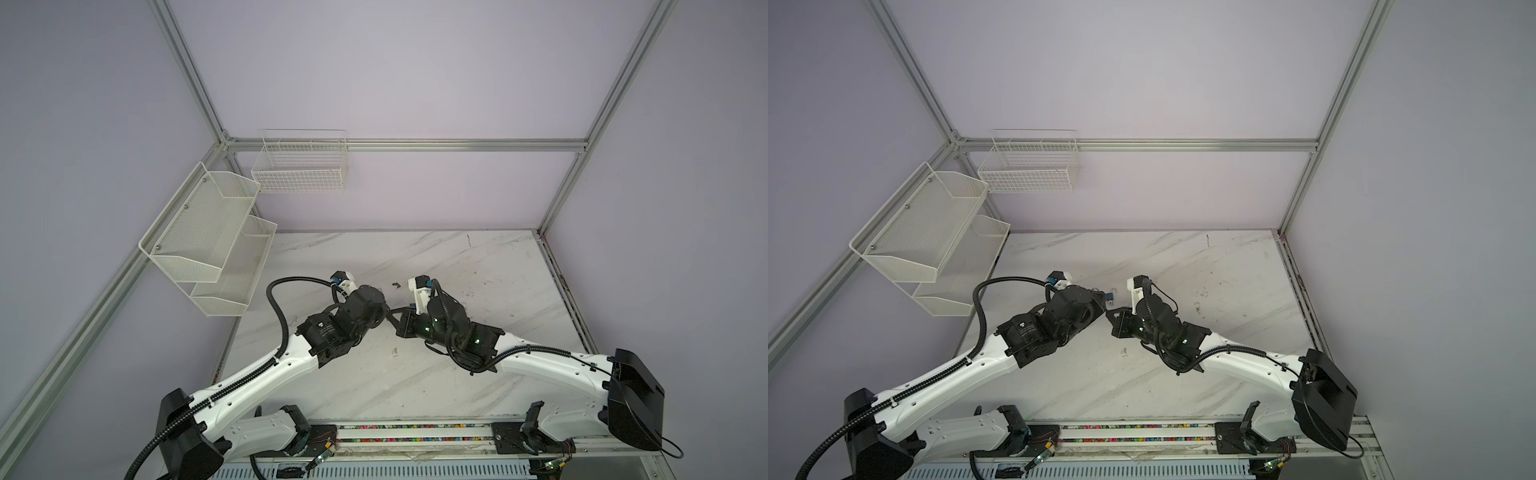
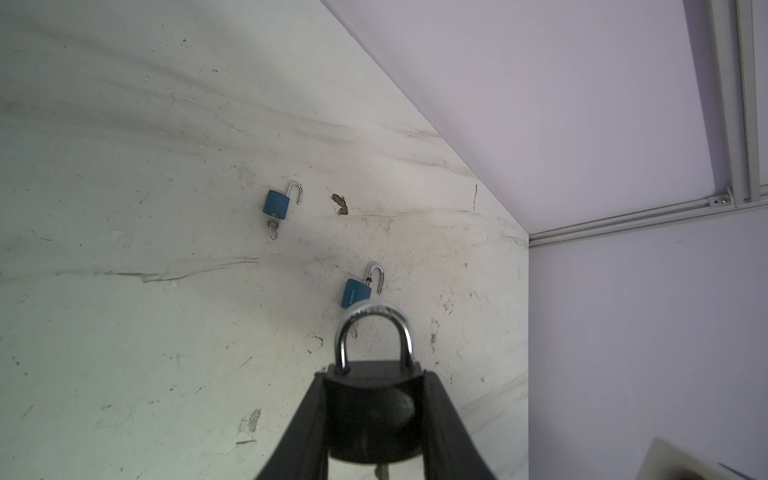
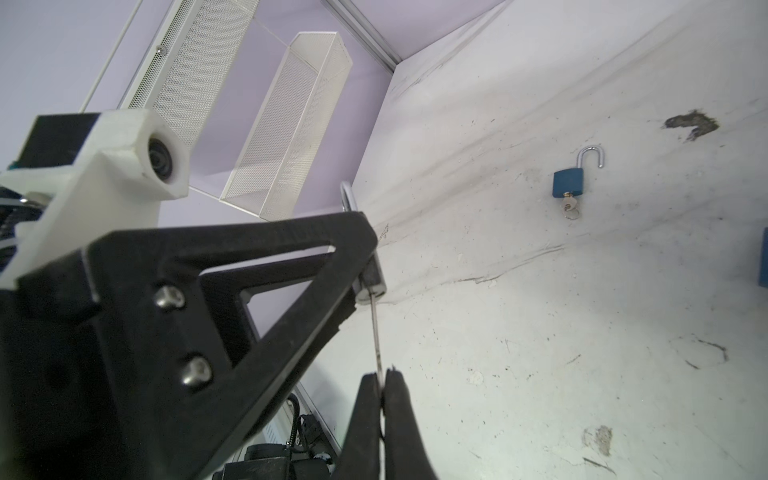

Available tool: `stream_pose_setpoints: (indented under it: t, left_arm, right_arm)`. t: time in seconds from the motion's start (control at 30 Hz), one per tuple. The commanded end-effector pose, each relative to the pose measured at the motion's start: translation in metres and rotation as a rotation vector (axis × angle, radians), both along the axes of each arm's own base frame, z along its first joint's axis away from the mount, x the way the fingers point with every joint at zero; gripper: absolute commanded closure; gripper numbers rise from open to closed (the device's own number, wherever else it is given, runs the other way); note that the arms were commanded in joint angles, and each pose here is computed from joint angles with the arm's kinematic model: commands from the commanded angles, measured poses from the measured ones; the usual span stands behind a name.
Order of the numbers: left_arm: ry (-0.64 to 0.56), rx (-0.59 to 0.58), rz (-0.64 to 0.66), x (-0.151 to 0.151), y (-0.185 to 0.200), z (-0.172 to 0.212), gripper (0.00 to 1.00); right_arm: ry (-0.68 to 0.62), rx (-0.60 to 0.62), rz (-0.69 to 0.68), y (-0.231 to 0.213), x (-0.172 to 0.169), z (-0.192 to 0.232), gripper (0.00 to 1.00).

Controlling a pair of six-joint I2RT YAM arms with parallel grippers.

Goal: Unlock with the key
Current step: 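Bring the key tip in the right gripper to the black padlock's underside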

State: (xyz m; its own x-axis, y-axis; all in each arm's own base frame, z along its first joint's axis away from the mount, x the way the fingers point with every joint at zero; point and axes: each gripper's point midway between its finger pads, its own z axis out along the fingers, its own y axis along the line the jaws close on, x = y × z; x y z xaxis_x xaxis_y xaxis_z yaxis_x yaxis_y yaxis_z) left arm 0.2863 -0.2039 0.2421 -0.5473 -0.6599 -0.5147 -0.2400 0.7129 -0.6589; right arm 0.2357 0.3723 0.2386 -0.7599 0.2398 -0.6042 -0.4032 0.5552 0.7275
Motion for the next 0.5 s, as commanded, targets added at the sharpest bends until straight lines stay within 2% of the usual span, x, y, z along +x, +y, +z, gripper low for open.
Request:
stream_pose_setpoints:
  t: [0.0,0.13,0.23,0.47]
  left_arm:
    - [0.072,0.052,-0.084,-0.02,-0.004,-0.028,0.98]
    - [0.065,0.022,-0.045,-0.021,0.001,-0.029,0.98]
    - [0.02,-0.03,-0.013,-0.016,0.002,-0.018,0.98]
    - [-0.061,-0.228,0.136,-0.004,0.019,0.007,0.98]
  right_arm:
    - [-0.163,0.127,-0.056,-0.008,0.01,0.076,1.0]
    - [-0.203,0.089,-0.068,-0.013,0.012,0.076,1.0]
    - [-0.193,0.07,-0.021,-0.006,0.008,0.065,1.0]
    - [-0.169,0.079,-0.056,-0.011,-0.004,0.047,1.0]
